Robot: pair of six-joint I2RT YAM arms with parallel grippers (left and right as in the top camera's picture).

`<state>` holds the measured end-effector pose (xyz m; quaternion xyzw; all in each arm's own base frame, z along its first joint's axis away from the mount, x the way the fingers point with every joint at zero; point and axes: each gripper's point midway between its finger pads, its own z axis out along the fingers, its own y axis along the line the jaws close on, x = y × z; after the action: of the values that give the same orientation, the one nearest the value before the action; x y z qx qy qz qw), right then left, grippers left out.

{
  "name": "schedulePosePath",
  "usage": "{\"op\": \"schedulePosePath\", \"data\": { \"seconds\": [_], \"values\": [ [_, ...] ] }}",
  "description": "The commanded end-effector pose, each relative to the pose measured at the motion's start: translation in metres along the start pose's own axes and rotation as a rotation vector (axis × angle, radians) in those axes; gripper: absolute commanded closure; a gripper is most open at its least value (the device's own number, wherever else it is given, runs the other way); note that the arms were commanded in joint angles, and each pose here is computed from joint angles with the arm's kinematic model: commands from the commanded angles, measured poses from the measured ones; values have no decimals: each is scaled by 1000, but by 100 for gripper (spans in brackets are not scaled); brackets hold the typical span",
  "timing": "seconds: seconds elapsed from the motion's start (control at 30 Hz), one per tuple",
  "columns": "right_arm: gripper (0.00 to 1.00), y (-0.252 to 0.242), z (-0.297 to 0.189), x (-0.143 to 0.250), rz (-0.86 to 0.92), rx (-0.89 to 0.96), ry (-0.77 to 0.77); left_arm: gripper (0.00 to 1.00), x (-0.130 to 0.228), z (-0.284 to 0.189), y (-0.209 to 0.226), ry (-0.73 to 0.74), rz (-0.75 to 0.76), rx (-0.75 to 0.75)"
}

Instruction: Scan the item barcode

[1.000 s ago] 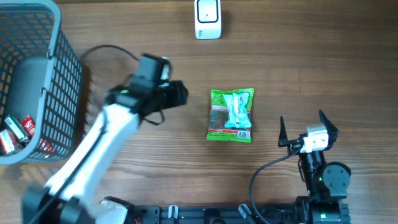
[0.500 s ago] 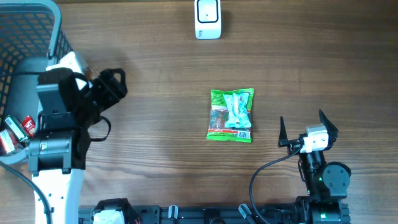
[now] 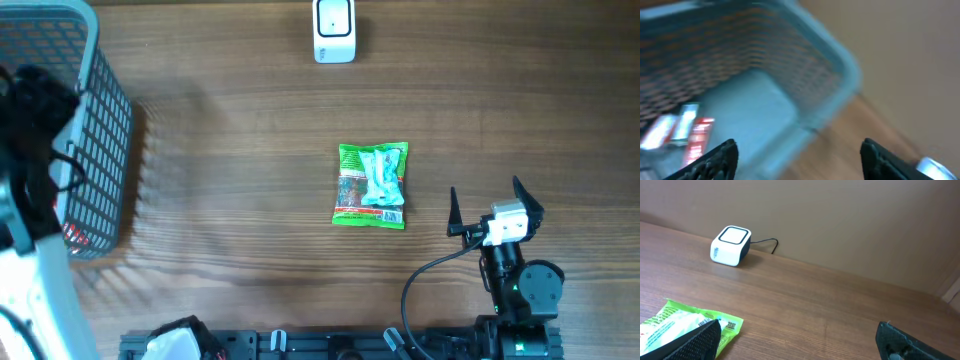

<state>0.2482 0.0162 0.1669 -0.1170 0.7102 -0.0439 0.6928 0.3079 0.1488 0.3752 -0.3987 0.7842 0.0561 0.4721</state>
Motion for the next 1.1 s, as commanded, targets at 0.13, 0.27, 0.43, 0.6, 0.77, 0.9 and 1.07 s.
{"op": "schedulePosePath", "data": {
  "seconds": [0.13,0.27,0.43,0.6,0.77,0.9,1.07],
  "values": [
    [0,1,0,-2,-6,-10,-9,0,15,82,104,137,-4,-454],
    [0,1,0,-2,-6,-10,-9,0,41,113,146,279,-11,-571],
    [0,1,0,-2,-6,-10,-9,0,72,140,195,423,-44,-638],
    [0,1,0,-2,-6,-10,-9,0,84,145,226,476,-133,-652],
    [0,1,0,-2,-5,-10,-9,0,94,148,241,489,-132,-667],
    [0,1,0,-2,-6,-10,-9,0,111,160,248,504,-81,-653],
    [0,1,0,-2,-6,-10,-9,0,125,174,254,482,-66,-642]
  ]
}}
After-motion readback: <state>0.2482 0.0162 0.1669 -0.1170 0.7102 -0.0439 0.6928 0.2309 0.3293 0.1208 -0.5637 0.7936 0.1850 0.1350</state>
